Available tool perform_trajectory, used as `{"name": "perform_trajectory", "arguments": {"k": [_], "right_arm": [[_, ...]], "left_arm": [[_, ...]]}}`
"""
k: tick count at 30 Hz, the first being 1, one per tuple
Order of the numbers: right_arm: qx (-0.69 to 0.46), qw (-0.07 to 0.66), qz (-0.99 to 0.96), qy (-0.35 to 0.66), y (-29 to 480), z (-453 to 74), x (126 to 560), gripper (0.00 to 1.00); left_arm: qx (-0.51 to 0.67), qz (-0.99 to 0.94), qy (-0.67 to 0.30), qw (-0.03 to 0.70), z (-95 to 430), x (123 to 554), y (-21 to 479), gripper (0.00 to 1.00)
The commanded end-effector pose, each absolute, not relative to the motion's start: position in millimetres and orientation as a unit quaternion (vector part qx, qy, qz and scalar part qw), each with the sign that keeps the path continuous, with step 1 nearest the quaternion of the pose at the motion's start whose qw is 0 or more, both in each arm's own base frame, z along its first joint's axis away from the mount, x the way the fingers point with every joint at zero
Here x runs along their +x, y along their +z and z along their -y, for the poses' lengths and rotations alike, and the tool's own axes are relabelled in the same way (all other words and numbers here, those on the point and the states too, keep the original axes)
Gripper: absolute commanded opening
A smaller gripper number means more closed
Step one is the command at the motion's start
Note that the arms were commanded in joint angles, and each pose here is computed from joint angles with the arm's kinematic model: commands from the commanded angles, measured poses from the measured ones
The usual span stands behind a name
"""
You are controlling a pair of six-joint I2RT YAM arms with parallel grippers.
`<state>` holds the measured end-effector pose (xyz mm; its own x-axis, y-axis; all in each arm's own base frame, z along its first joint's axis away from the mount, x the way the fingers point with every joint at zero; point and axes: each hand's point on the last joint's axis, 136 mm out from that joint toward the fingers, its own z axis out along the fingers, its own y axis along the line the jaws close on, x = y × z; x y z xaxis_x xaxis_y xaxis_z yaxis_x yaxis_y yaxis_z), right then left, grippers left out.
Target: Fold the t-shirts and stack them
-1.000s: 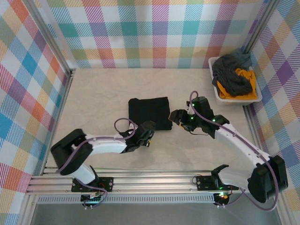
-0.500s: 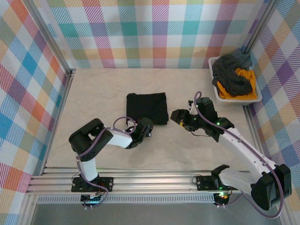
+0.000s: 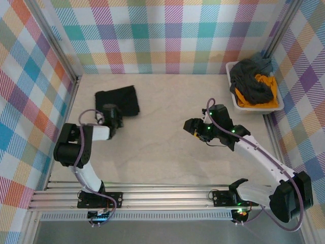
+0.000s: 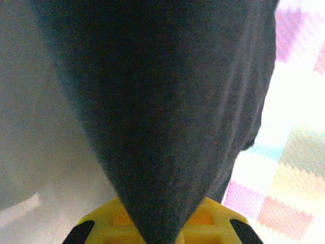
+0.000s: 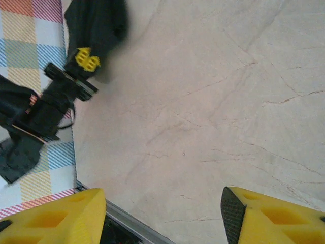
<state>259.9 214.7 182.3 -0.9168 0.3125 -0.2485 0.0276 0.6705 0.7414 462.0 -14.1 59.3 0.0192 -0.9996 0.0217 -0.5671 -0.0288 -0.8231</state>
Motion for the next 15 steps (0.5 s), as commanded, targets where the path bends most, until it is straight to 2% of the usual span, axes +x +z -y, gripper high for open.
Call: {"name": "perform_trajectory", "arguments": {"k": [1, 6, 15], "right_arm": [[0.065, 0.195, -0.889, 0.410, 197, -225, 269, 0.62], [0.054, 0.187, -0.889, 0.414, 195, -232, 278, 0.62], [0.050, 0.179, -0.889, 0.418, 193, -236, 285, 0.62]], "left_arm": [[-0.563, -0.684, -0.336, 0.321, -17, 494, 61, 0.00], [-0.543, -0.715, -0.319, 0.306, -67, 531, 43, 0.00], [-0.530, -0.744, -0.274, 0.301, -106, 564, 38, 0.00]]}}
